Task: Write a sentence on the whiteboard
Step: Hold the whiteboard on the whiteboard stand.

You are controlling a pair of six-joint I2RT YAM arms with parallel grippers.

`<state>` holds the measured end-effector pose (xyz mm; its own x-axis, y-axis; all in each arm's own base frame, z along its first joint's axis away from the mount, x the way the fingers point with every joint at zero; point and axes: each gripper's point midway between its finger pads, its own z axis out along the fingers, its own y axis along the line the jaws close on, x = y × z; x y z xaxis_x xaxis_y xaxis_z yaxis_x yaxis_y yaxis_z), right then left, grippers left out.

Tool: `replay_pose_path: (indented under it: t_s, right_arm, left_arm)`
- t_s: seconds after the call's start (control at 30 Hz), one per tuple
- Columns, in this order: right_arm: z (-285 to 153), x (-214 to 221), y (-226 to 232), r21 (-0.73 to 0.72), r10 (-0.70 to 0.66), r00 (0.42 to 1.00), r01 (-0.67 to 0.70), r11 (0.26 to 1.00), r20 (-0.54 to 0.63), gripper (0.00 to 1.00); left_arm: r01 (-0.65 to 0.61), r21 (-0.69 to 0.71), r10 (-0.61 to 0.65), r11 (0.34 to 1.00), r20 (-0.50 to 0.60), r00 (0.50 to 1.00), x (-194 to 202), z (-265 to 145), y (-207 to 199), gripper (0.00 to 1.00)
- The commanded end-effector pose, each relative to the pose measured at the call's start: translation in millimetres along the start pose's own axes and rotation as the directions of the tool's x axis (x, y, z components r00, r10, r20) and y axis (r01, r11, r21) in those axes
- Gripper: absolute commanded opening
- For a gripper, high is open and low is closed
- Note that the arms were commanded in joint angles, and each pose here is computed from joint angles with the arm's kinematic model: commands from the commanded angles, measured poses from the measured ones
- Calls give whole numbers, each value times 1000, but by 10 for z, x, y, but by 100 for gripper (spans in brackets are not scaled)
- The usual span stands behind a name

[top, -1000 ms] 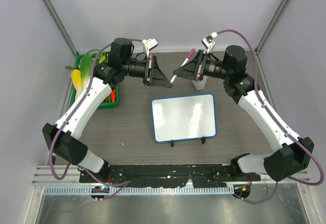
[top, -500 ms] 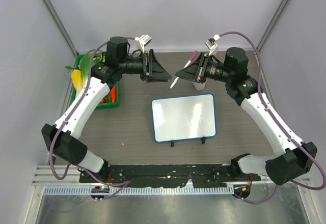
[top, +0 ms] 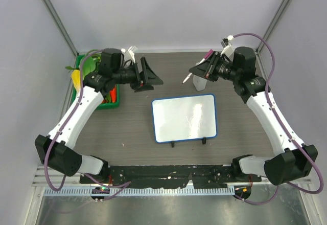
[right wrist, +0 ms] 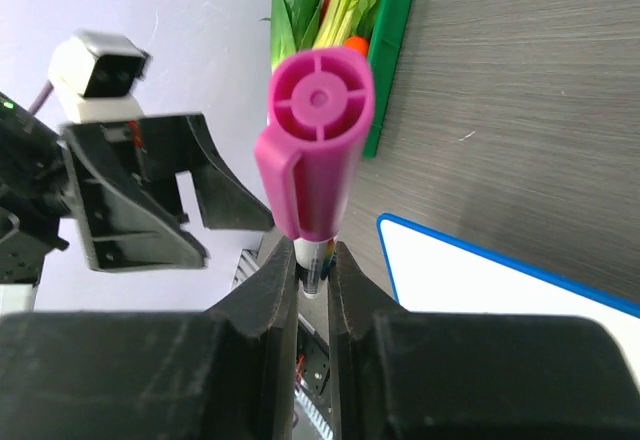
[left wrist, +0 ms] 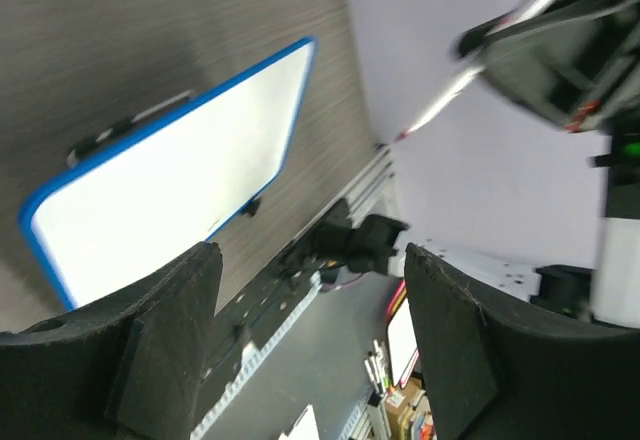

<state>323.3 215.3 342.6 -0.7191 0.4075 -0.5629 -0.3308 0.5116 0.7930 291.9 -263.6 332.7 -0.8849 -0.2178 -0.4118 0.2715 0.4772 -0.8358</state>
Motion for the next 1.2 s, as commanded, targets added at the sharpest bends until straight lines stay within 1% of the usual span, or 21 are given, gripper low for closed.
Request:
replay_pose_path:
  t_s: [0.0,0.07,0.17,0.23,0.33,0.5,0.57,0.67,0.77,0.93,1.03,1.07,1.1,1.17]
  right_arm:
    - [-78,-67,67,-15,-62,998,63,998,32,1]
    - [-94,-43,36,-3,-70,997,70,998,40,1]
    - [-230,-98,41,51,-123,988,118,992,93,1]
    - [-314,-58,11,93,-146,985,138,986,87,2]
    - [-408,30,-34,130,-193,978,182,975,81,1]
    - [-473,242,-115,179,-196,977,178,968,86,1]
    - [-496,302,-132,211,-193,976,169,963,100,2]
    - [-511,438,-164,224,-168,981,143,964,95,2]
    - [-518,502,-154,219,-152,984,129,967,92,1]
    - [-478,552,-78,206,-157,985,140,969,72,2]
    - [-437,567,-85,205,-163,985,147,968,61,1]
    - [-426,579,-97,206,-163,985,148,967,58,1]
    - [-409,585,-108,204,-164,985,149,968,58,1]
    - [-381,580,-123,202,-165,984,149,968,62,1]
  left_arm:
    - [-25,-140,24,990,-4,1000,324,-134,444,78]
    - [-21,-141,20,990,-4,1000,441,-122,571,78]
    - [2,-128,-5,992,-21,1000,606,-61,749,78]
    - [4,-126,-9,992,-37,999,688,-38,831,77]
    - [-11,-160,3,987,-49,999,802,-10,1042,77]
    - [4,-193,-21,981,-86,996,973,76,1324,73]
    - [16,-180,-32,984,-85,996,1023,109,1382,73]
    - [20,-131,-27,991,-56,998,1024,186,1410,73]
    - [26,-128,-31,991,-41,999,1028,248,1495,70]
    - [5,-150,-10,989,-29,1000,995,316,1660,68]
    - [5,-109,-8,994,-27,1000,919,379,1692,65]
    - [9,-97,-12,995,-28,1000,906,410,1697,62]
    - [-4,-71,2,997,-19,1000,845,457,1684,59]
    - [-23,-43,22,999,-39,999,808,519,1664,56]
